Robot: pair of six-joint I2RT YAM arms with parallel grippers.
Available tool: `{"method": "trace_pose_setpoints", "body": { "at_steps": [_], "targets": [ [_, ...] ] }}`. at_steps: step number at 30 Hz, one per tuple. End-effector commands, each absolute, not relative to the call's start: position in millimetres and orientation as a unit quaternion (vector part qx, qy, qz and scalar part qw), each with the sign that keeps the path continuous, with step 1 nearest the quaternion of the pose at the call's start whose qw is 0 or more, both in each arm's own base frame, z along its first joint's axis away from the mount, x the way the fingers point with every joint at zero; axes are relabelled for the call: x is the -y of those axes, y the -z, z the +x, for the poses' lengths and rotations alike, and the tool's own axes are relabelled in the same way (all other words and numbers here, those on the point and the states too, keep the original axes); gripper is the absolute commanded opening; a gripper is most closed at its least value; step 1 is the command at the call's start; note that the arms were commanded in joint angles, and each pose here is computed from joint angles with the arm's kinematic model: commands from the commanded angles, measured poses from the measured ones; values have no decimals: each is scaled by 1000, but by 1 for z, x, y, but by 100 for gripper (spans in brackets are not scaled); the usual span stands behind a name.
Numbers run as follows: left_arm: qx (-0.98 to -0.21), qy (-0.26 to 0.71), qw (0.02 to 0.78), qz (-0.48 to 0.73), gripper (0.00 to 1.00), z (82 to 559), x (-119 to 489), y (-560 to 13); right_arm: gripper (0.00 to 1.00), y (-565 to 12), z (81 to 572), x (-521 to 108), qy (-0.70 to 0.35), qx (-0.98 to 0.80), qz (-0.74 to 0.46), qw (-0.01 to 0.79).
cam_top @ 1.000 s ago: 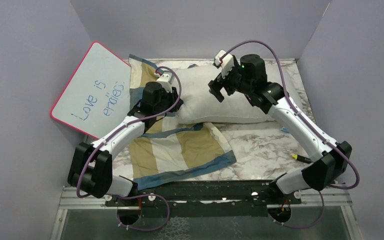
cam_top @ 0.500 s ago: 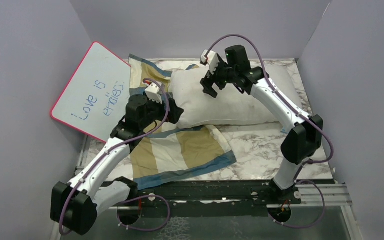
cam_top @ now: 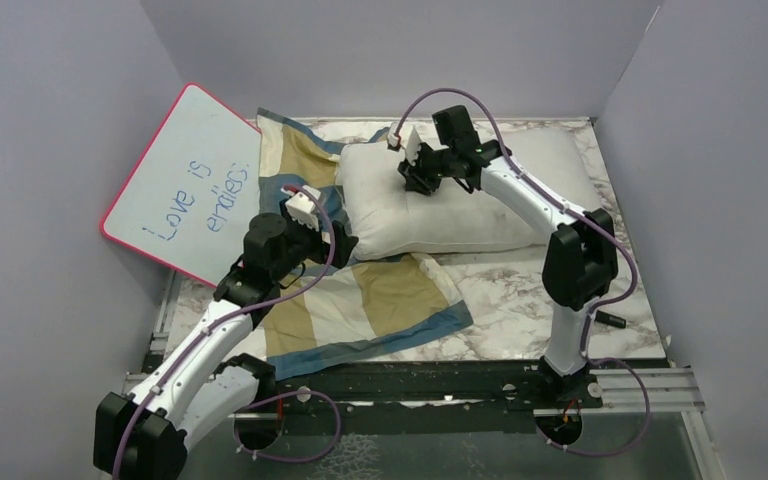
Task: Put the pillow into the pillowcase
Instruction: Pick up the pillow at the center of the board.
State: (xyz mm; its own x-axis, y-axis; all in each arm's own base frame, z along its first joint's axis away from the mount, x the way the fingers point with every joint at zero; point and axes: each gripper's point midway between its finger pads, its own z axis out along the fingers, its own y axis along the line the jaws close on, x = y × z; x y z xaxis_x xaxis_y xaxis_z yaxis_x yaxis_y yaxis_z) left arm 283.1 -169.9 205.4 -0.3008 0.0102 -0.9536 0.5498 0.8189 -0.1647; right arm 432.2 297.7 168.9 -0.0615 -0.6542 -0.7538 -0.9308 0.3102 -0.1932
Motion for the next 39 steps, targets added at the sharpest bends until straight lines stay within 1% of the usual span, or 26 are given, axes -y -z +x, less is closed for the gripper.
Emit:
{"method": "trace_pose_setpoints", "body": {
  "at_steps": [1,2,3,7,9,11,14,17,20,22,23,24,27,29,33,36,37,38,39],
  "targets": [
    [-758,241,574,193,99,287,173,-206,13,-185,437,-283,-132,-699,-556,429],
    [-758,233,580,189,99,289,170,-207,2,-197,435,-283,-130,-693,-551,446],
    [-756,229,583,190,99,290,169,-208,1,-209,433,-282,-130,-686,-547,462],
    [-747,204,598,204,99,297,165,-216,1,-242,423,-269,-105,-659,-526,527],
    [-758,179,584,229,99,301,163,-208,1,-253,418,-262,-92,-647,-520,550],
    [-777,145,553,264,98,306,159,-194,1,-262,418,-255,-82,-642,-514,563],
    [-779,122,521,328,91,308,160,-178,1,-276,428,-237,-63,-653,-494,571],
    [-743,146,510,408,84,300,177,-167,1,-288,431,-221,-70,-658,-480,576],
    [-715,152,518,444,74,300,185,-158,1,-302,428,-209,-80,-646,-468,598],
    [-704,141,513,471,62,302,185,-145,1,-307,427,-201,-83,-645,-457,606],
    [-693,136,515,486,58,304,187,-141,1,-307,427,-196,-84,-648,-454,606],
    [-690,134,508,497,57,305,188,-134,1,-306,428,-190,-83,-652,-448,606],
    [-682,131,489,527,62,308,191,-116,1,-309,430,-174,-93,-657,-428,614],
    [-675,115,487,542,63,315,190,-104,1,-314,429,-170,-99,-651,-423,622],
    [-681,80,468,558,57,334,184,-80,1,-321,424,-172,-109,-641,-424,631],
    [-689,92,490,527,54,350,193,-78,1,-321,423,-170,-105,-642,-422,632],
    [-690,98,485,528,56,352,196,-73,1,-320,423,-170,-104,-641,-423,632],
    [-692,103,476,533,62,354,199,-66,1,-321,424,-170,-102,-641,-423,633],
    [-696,107,468,534,65,356,201,-59,1,-322,424,-169,-101,-641,-422,634]
  ]
}}
